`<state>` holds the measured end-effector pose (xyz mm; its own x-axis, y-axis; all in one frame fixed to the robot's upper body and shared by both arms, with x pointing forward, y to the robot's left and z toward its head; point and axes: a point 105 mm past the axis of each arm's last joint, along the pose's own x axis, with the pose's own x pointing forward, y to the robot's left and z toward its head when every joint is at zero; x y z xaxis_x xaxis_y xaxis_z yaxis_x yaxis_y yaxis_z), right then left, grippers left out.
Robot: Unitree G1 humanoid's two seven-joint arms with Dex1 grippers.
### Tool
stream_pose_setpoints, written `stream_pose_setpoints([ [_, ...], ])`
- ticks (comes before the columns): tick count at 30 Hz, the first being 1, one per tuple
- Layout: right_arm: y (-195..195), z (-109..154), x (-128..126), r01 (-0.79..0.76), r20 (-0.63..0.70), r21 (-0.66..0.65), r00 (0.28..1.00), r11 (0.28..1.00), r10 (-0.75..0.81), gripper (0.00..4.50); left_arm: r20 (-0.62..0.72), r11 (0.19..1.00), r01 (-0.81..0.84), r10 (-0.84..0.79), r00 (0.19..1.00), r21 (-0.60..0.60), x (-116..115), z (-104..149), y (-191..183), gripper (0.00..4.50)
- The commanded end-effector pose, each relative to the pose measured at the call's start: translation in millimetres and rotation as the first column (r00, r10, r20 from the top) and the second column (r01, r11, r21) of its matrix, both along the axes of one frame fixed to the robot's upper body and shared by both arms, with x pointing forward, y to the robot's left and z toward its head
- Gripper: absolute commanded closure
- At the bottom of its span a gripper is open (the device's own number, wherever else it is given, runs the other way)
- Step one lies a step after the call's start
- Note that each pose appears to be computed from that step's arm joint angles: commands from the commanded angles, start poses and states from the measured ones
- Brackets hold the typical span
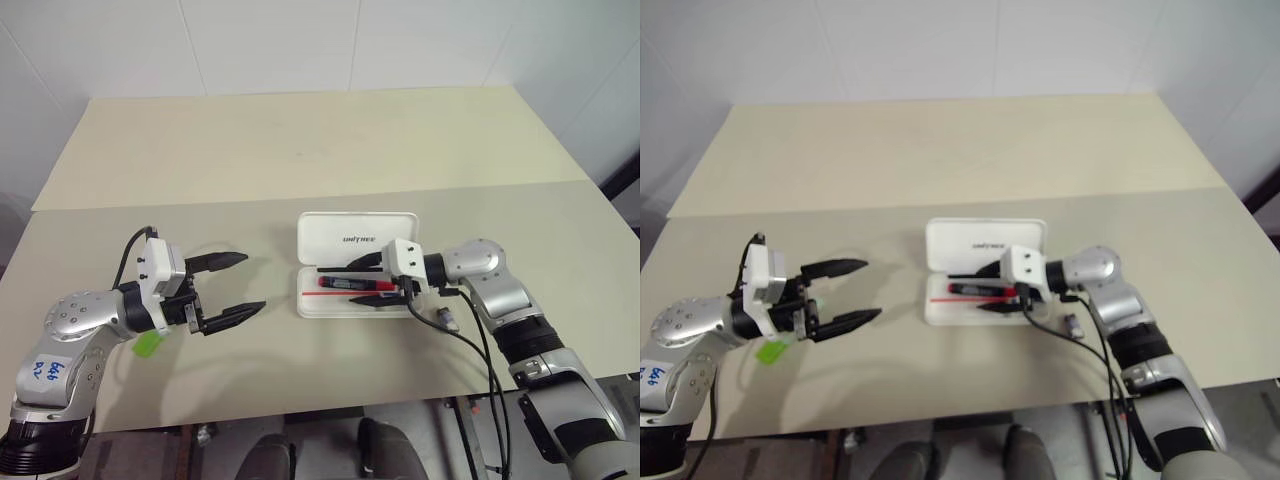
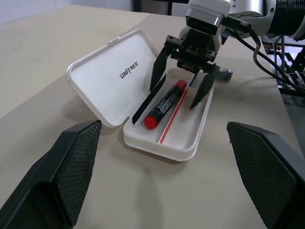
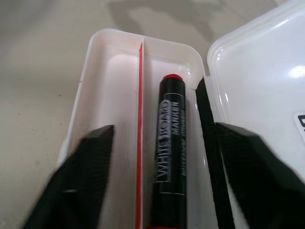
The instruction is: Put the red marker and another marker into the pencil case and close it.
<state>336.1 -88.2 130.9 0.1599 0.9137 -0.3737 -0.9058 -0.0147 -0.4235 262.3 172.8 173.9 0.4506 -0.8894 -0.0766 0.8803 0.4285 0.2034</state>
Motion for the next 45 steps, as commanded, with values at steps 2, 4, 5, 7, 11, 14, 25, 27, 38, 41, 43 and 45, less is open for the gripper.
stream_pose_setpoints([
  [2, 9, 44, -13, -0.082, 0.021, 0.188, 0.997, 0.979, 0.080, 0.05, 0.034, 1.000, -0.002, 0.002, 0.999, -0.004, -3, 6, -2, 0.00],
  [4, 9, 59, -26, -0.130, -0.017, 0.267, 0.990, 0.955, 0.139, 0.05, 0.036, 1.000, -0.022, 0.022, 0.999, 0.000, -5, 6, 2, 0.00],
  [5, 8, 65, -32, -0.149, -0.027, 0.299, 0.986, 0.943, 0.164, 0.05, 0.036, 0.999, -0.034, 0.034, 0.999, 0.002, -6, 5, 4, 0.00],
  [7, 1, 74, -43, -0.187, -0.018, 0.323, 0.979, 0.928, 0.203, 0.05, 0.040, 0.997, -0.080, 0.080, 0.996, 0.006, -9, 4, 12, 0.00],
  [11, -17, 78, -51, -0.203, -0.016, 0.315, 0.975, 0.927, 0.219, 0.05, 0.045, 0.983, -0.181, 0.180, 0.983, 0.017, -16, -1, 32, 0.00],
  [14, -34, 76, -55, -0.197, -0.052, 0.286, 0.974, 0.938, 0.221, 0.05, 0.051, 0.957, -0.287, 0.285, 0.957, 0.033, -25, -7, 56, 0.00],
  [25, -80, 61, -56, -0.125, -0.103, 0.150, 0.985, 0.981, 0.141, 0.05, 0.053, 0.886, -0.457, 0.454, 0.889, 0.078, -49, -27, 96, 0.00],
  [27, -84, 58, -57, -0.121, -0.116, 0.142, 0.984, 0.982, 0.138, 0.05, 0.044, 0.871, -0.485, 0.483, 0.875, 0.078, -52, -33, 102, 0.00],
  [38, -78, 58, -58, -0.153, -0.098, 0.138, 0.981, 0.978, 0.167, 0.05, 0.000, 0.796, -0.598, 0.600, 0.800, 0.094, -45, -72, 130, 0.00],
  [41, -75, 60, -57, -0.164, -0.087, 0.140, 0.980, 0.976, 0.177, 0.05, -0.018, 0.794, -0.603, 0.606, 0.795, 0.078, -39, -81, 130, 0.00],
  [43, -73, 61, -57, -0.173, -0.080, 0.143, 0.979, 0.975, 0.185, 0.05, -0.047, 0.806, -0.589, 0.591, 0.805, 0.061, -35, -86, 125, 0.00],
  [45, -71, 62, -57, -0.181, -0.073, 0.146, 0.979, 0.973, 0.193, 0.05, -0.057, 0.815, -0.577, 0.579, 0.813, 0.055, -32, -91, 121, 0.00],
])
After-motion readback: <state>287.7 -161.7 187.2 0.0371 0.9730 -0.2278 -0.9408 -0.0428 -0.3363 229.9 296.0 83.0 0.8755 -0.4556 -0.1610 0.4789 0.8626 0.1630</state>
